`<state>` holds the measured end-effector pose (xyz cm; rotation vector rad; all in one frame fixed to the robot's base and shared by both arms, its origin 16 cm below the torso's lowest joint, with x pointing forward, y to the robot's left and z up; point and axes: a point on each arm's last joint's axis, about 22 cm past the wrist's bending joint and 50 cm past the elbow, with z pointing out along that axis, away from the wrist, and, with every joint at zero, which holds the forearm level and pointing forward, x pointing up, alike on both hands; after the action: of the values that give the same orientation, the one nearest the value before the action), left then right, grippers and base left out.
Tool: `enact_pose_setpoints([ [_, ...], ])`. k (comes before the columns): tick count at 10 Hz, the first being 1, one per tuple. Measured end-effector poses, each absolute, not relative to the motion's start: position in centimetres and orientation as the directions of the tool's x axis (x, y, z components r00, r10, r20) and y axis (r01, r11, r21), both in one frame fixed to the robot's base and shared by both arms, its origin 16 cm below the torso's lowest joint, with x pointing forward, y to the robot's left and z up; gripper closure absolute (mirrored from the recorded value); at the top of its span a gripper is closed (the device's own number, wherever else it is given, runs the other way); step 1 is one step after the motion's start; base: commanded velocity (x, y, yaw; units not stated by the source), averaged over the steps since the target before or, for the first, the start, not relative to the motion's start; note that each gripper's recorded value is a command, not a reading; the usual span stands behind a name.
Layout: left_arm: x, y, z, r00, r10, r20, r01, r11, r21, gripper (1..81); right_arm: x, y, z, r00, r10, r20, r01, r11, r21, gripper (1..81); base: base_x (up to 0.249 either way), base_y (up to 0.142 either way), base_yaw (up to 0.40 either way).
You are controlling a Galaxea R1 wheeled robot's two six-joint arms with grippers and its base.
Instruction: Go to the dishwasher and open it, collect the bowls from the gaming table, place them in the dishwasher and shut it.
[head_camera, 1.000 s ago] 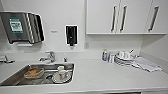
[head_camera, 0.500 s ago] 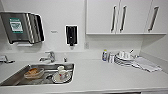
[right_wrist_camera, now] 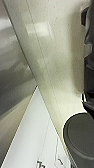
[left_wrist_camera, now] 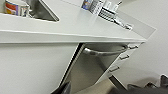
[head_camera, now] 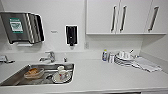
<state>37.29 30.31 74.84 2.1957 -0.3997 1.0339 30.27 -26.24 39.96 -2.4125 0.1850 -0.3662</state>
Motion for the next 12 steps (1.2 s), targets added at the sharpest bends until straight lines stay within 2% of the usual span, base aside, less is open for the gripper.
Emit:
enact_pose_setpoints([
  [3, 37.3, 30.2, 75.2, 0.632, 0.004, 0.775, -0.531, -0.727, 0.436, 1.0, 33.0, -26.1, 45.2, 0.949, -0.212, 0.233, 0.006, -0.727, -0.687, 1.0, 0.000, 0.000, 0.000],
  [5, 38.0, 30.0, 76.1, 0.609, 0.006, 0.793, -0.545, -0.724, 0.423, 1.0, 36.4, -25.9, 48.9, 0.944, -0.199, 0.263, 0.044, -0.713, -0.700, 1.0, 0.000, 0.000, 0.000],
  [7, 37.9, 29.8, 76.7, 0.605, 0.005, 0.796, -0.550, -0.720, 0.423, 1.0, 38.7, -25.8, 51.9, 0.946, -0.178, 0.270, 0.069, -0.706, -0.705, 1.0, 0.000, 0.000, 0.000],
  [9, 38.3, 29.7, 77.6, 0.586, 0.000, 0.810, -0.564, -0.718, 0.408, 1.0, 40.8, -25.5, 54.6, 0.951, -0.157, 0.267, 0.085, -0.699, -0.711, 1.0, 0.000, 0.000, 0.000],
  [12, 38.4, 29.8, 77.7, 0.585, -0.001, 0.811, -0.563, -0.720, 0.405, 1.0, 41.7, -26.3, 58.0, 0.956, -0.149, 0.252, 0.079, -0.698, -0.712, 1.0, 0.000, 0.000, 0.000],
])
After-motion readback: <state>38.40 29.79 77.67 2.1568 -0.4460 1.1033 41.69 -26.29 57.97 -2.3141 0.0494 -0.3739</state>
